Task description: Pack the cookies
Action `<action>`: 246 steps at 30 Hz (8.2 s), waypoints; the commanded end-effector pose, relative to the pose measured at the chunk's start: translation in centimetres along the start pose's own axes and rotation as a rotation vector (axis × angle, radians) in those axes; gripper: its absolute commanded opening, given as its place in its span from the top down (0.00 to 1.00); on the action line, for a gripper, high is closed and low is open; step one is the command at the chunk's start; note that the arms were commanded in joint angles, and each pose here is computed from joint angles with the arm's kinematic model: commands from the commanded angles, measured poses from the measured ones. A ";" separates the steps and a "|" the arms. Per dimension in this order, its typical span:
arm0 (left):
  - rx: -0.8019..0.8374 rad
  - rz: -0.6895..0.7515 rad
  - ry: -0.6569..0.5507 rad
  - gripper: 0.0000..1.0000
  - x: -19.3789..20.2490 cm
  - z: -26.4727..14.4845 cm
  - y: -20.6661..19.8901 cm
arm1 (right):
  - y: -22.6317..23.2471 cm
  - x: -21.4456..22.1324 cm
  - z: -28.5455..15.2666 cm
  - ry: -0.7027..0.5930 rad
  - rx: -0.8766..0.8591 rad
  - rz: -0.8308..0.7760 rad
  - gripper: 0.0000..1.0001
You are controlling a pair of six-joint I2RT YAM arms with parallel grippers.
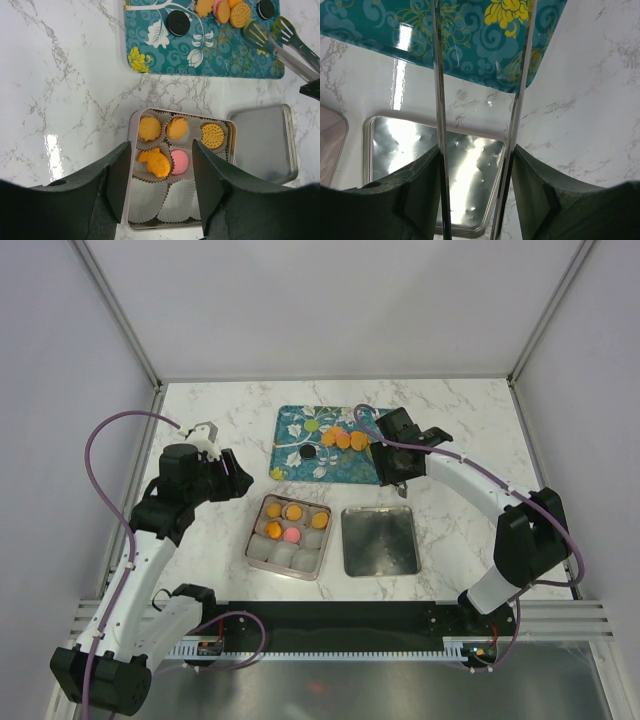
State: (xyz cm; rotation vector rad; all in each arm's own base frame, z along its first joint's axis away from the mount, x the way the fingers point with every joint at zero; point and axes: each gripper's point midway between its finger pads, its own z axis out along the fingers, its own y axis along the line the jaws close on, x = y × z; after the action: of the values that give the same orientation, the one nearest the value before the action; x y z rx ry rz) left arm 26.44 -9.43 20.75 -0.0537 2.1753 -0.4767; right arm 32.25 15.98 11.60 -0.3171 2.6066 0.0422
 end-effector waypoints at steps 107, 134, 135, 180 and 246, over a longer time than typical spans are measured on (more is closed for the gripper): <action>0.011 0.006 -0.023 0.40 -0.5 0.0 -0.3 | 16.1 13.8 -12.4 0.057 -0.396 -0.414 0.56; 0.010 0.009 -0.025 0.40 -0.5 0.0 -0.2 | 16.5 13.2 -13.5 0.070 -0.408 -0.452 0.52; 0.010 0.008 -0.026 0.40 -0.6 0.0 -0.3 | 16.6 13.3 -13.4 0.075 -0.407 -0.459 0.52; 0.038 0.005 -0.020 0.40 -0.5 -0.1 -0.8 | 4.6 -2.0 -10.5 -0.181 -0.233 -0.036 0.51; 0.140 0.040 -0.030 0.39 -0.1 -1.0 -3.4 | -3.5 11.0 0.5 -0.114 0.033 0.445 0.41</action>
State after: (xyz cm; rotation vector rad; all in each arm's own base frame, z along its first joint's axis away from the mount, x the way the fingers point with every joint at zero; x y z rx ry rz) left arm 24.85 -11.86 21.74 0.0558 2.1408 -0.5764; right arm 23.51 9.77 5.81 0.2477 2.5461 0.1562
